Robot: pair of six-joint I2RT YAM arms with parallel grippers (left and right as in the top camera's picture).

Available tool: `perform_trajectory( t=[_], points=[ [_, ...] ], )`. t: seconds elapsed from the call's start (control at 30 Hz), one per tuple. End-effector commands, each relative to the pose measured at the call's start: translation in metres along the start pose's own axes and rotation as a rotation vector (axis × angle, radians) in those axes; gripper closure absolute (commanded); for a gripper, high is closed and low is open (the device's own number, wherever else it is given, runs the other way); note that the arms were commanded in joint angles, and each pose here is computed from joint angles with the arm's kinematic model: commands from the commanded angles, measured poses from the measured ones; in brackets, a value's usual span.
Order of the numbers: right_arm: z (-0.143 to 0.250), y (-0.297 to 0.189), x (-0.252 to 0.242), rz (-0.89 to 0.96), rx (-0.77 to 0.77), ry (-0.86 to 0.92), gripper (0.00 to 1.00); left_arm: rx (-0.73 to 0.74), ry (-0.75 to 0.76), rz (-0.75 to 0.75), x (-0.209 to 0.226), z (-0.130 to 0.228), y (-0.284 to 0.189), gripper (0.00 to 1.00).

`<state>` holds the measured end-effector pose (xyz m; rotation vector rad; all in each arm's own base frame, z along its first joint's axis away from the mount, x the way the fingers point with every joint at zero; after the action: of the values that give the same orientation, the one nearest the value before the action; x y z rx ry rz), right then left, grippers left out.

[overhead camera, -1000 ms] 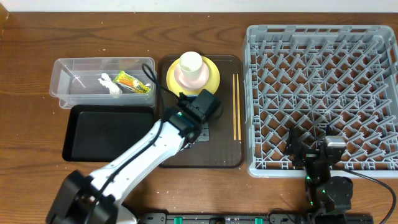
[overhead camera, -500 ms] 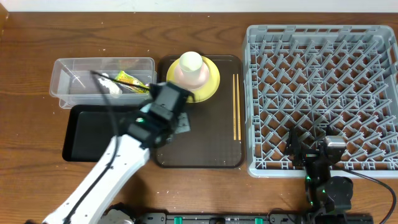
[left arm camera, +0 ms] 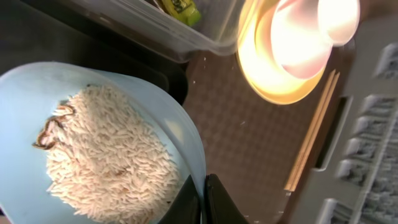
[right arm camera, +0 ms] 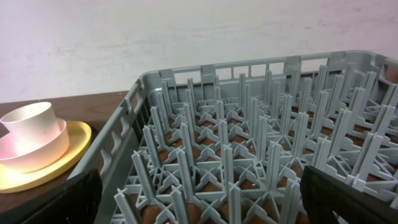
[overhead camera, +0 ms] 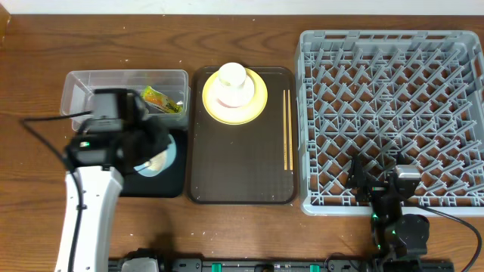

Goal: Sort waste into correct bins and load items into the dishwasher rack
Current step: 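Tip the bowl with the left gripper to dump rice onto the black tray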

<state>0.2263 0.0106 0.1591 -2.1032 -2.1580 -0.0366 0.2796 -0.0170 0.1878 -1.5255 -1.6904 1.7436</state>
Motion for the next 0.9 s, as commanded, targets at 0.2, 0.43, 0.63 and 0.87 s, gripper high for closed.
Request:
perform_trajectory(
  t=[0.2,0.43,0.63,0.87],
  points=[
    [0.001,0.0,-0.001,0.006,0.001,-0.014,0.01,0.011,-0.131,0.323,0.008,-0.019,-0.031,0.94],
    [0.001,0.0,-0.001,0.006,0.001,-0.014,0.01,-0.065,-0.24,0.384,0.033,-0.037,-0.046,0.94],
    [0.001,0.0,-0.002,0.007,0.001,-0.014,0.01,-0.138,-0.279,0.501,0.048,-0.05,-0.051,0.94],
    [0.001,0.0,-0.002,0.007,0.001,-0.014,0.01,-0.18,-0.332,0.591,0.074,-0.06,-0.038,0.94]
  ],
)
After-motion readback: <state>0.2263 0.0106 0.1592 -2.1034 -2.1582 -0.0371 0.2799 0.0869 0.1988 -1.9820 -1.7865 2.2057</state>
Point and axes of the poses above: each gripper's point midway between its finger pads, its own y axis out along the fingers, its own x axis along the line the jaws close on, z = x × y, the point moved 2 cm from there along -y, back along the fingers, and after that the axes turned 2 degrees about -y, right-handed, at the moved point
